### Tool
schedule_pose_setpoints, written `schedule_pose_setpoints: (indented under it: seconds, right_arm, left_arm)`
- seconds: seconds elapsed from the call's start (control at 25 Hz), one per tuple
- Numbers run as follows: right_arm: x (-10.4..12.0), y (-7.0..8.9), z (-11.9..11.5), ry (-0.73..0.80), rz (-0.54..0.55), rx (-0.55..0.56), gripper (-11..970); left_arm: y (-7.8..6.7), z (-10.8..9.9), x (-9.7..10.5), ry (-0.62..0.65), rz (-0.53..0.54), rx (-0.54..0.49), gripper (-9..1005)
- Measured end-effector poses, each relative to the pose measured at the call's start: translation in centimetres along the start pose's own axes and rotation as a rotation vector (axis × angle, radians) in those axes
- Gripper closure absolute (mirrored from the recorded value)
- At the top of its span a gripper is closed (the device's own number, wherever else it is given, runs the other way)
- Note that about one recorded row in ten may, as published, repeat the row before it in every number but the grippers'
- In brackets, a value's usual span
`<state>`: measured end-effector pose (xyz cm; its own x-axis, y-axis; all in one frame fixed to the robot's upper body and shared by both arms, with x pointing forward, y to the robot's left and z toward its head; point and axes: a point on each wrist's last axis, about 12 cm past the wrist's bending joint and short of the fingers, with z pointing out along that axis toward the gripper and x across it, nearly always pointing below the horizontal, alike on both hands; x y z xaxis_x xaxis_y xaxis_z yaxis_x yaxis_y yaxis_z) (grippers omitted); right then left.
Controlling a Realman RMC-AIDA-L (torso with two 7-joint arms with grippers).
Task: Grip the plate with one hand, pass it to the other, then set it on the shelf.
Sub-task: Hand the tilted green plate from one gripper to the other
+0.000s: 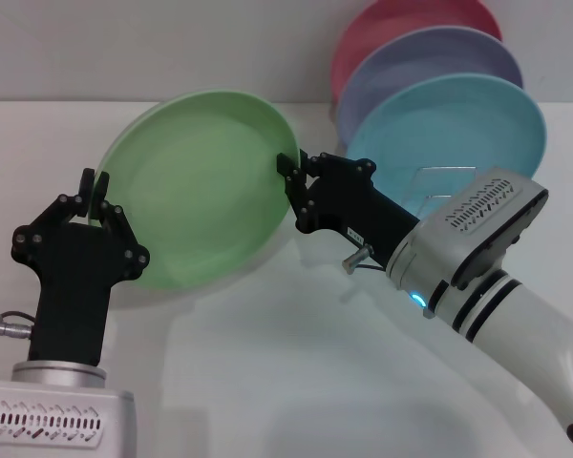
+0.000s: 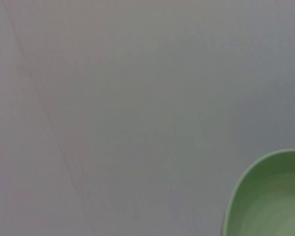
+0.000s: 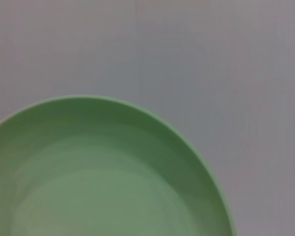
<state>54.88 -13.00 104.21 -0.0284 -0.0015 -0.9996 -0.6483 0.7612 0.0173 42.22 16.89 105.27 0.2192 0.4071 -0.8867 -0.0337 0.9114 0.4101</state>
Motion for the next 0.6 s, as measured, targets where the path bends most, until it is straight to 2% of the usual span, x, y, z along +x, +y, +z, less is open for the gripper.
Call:
schedule_pose_setpoints:
  seconds: [0.48, 0.6]
  right_arm:
    - [0.00, 0.03, -0.02, -0.001, 0.001, 0.000, 850]
    - [-0.02, 0.01, -0.04, -0.003, 0.001, 0.000, 876]
  left_arm:
    - [0.01, -0.04, 0.03, 0.002, 0.001, 0.000, 854]
    - [0.02, -0.05, 0.04, 0.002, 0.001, 0.000, 853]
